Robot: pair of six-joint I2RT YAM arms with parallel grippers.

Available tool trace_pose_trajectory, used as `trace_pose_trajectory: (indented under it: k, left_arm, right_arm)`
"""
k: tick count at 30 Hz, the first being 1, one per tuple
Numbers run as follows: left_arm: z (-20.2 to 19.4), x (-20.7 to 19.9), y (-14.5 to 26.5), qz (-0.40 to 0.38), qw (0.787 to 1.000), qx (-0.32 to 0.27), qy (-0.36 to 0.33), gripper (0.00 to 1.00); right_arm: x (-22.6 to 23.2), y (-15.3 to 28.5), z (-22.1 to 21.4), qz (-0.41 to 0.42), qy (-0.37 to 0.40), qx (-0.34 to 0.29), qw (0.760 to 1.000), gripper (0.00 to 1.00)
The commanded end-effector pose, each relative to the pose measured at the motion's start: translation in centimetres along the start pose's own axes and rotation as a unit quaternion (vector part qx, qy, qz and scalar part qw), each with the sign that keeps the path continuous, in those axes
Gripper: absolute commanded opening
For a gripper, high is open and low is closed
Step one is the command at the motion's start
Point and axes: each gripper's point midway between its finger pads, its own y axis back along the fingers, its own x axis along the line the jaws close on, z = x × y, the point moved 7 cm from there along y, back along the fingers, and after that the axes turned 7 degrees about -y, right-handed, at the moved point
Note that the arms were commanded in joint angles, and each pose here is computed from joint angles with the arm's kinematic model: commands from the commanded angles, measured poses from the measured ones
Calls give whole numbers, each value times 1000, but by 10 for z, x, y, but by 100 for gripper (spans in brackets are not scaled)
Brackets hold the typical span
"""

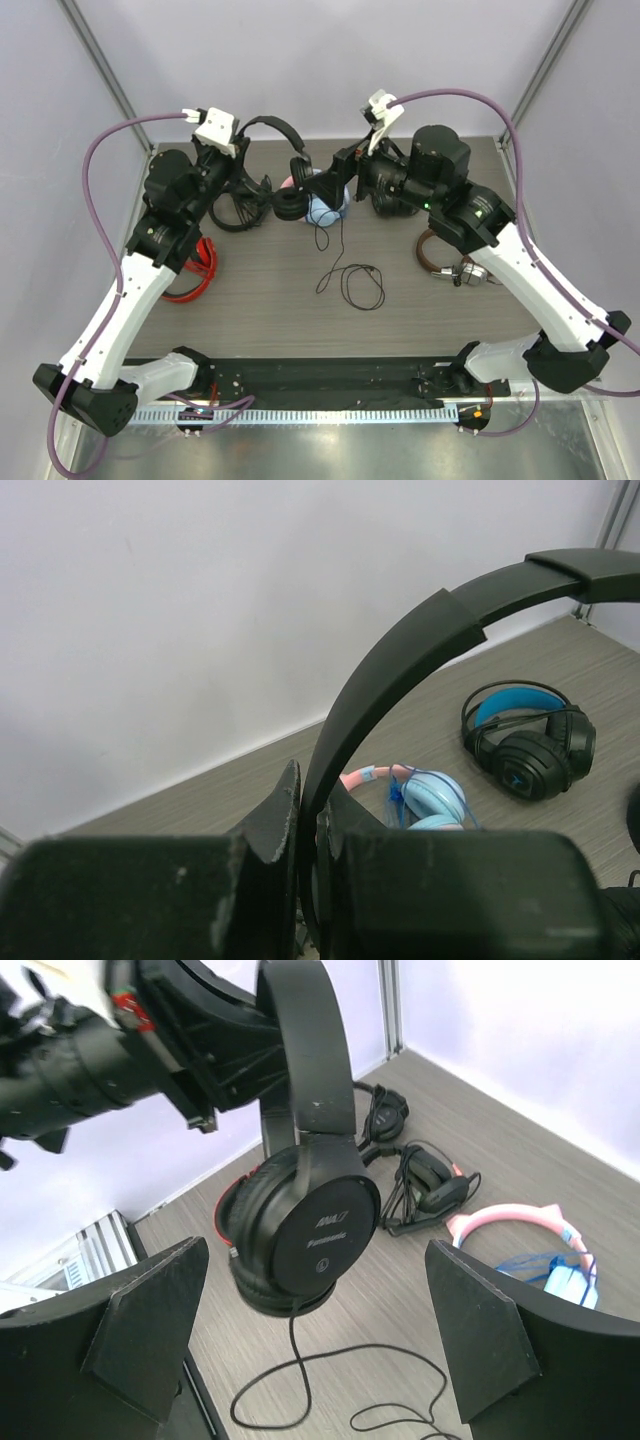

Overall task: Wrap the headphones
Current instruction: Wrap the headphone cable with the right arm

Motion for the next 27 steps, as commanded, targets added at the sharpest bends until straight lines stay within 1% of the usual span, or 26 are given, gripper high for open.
trace_pose_trajectory:
  k: [1, 3, 9, 14, 17, 23, 24, 27]
  left_arm:
    - [28, 4, 2, 5, 999, -45, 5, 0]
    - [30, 3, 3, 3, 999, -47, 5, 0]
    - [30, 2, 4, 0, 999, -47, 2, 0]
    - [30, -1, 3, -4, 999, -45, 2, 0]
    - [30, -2, 3, -5, 999, -46, 1, 0]
    - [28, -2, 2, -7, 999, -42, -7, 0]
    - [27, 1, 3, 9, 999, -38, -6, 0]
    - [25, 3, 1, 18, 999, -31, -7, 0]
  right_arm:
    - [-3, -17, -2, -4, -9, -3, 1000, 96]
    - [-3, -22, -2, -1, -8, -1, 1000, 96]
    - [-11, -39, -13, -28, 1, 12, 1000, 97]
    - [-10, -49, -14, -47, 10, 9, 999, 97]
    - [-7, -50, -12, -44, 13, 8, 999, 97]
    - [4, -31, -1, -27, 7, -6, 1000, 98]
    - [5, -23, 1, -29, 8, -4, 1000, 99]
    - [9, -9, 1, -24, 9, 11, 1000, 100]
